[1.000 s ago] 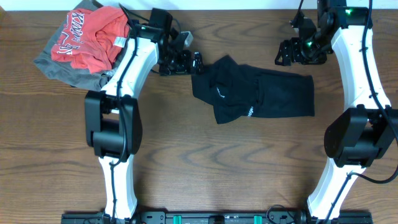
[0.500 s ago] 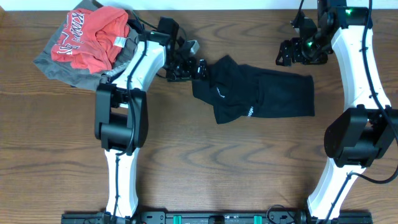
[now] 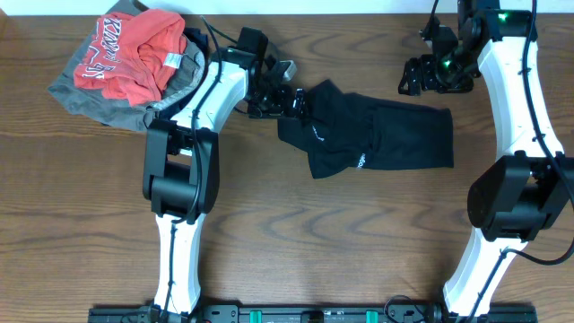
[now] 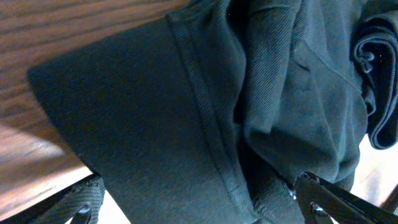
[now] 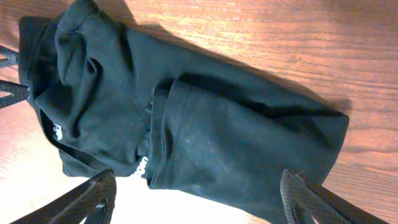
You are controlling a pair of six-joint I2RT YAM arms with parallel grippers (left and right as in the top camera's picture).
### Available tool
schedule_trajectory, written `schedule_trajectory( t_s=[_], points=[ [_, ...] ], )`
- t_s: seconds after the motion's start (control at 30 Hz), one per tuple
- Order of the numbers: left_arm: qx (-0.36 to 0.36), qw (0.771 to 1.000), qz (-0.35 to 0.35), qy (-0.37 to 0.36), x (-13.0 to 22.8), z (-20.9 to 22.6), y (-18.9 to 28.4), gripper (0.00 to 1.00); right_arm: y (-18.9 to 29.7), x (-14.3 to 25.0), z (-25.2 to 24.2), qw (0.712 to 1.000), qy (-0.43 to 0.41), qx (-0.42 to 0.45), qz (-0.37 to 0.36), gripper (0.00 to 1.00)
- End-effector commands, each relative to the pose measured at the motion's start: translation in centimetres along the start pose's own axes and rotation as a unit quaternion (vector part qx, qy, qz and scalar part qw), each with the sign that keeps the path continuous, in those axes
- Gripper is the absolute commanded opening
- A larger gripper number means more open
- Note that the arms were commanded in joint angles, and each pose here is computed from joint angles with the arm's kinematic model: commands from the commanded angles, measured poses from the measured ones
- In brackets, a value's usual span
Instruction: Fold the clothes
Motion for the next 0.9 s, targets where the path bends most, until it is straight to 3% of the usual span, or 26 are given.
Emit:
schedule_trajectory(
  t_s=[0.0, 0.33, 0.37, 0.43, 0.47, 0.53, 0.6, 0.87],
  points=[
    [0.004, 1.0, 0.02, -0.004, 0.7, 0.4, -1.7, 0.99, 0.6, -0.3, -0.2, 1.0, -0.003, 0.005, -0.01, 0.82],
    [-0.022, 0.999, 0.034, 0.004, 1.1, 1.9, -3.4, 0.99, 0.6, -0.3, -0.2, 1.0, -0.003, 0.005, -0.009, 0.82],
    [-0.028, 0.999, 0.033, 0.004, 1.1, 2.0, -3.4, 0.96, 0.6, -0.3, -0.1, 1.0, -0.003, 0.005, -0.009, 0.82],
    [-0.039, 0.999, 0.032, 0.003, 1.1, 2.3, -3.4, 0.84, 0.6, -0.3, -0.1, 1.0, -0.003, 0.005, -0.009, 0.79],
    [-0.043, 0.999, 0.032, 0.003, 1.1, 2.4, -3.4, 0.7, 0.6, -0.3, -0.1, 1.0, -0.003, 0.004, -0.009, 0.77],
    [-0.048, 0.998, 0.031, 0.004, 1.0, 2.6, -3.3, 0.32, 0.6, -0.3, -0.1, 1.0, -0.006, 0.004, -0.009, 0.7],
    [-0.048, 0.998, 0.03, 0.008, 1.0, 2.6, -3.1, 0.09, 0.5, -0.2, -0.1, 1.0, -0.015, 0.004, -0.008, 0.63],
    [-0.049, 0.999, -0.011, 0.009, 0.0, 1.9, 1.7, 0.06, -2.3, 1.5, -0.4, 0.998, -0.048, -0.005, 0.032, 0.18]
  ],
)
Point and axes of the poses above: each gripper's point midway between its finger pads, its own y axis back along the fingers, its own z axis along the line the jaws close on, x = y × z, the point moved 6 cm from there along y, back along the fingers, and after that the axes turned 4 degrees about y, right-handed, at the moved point
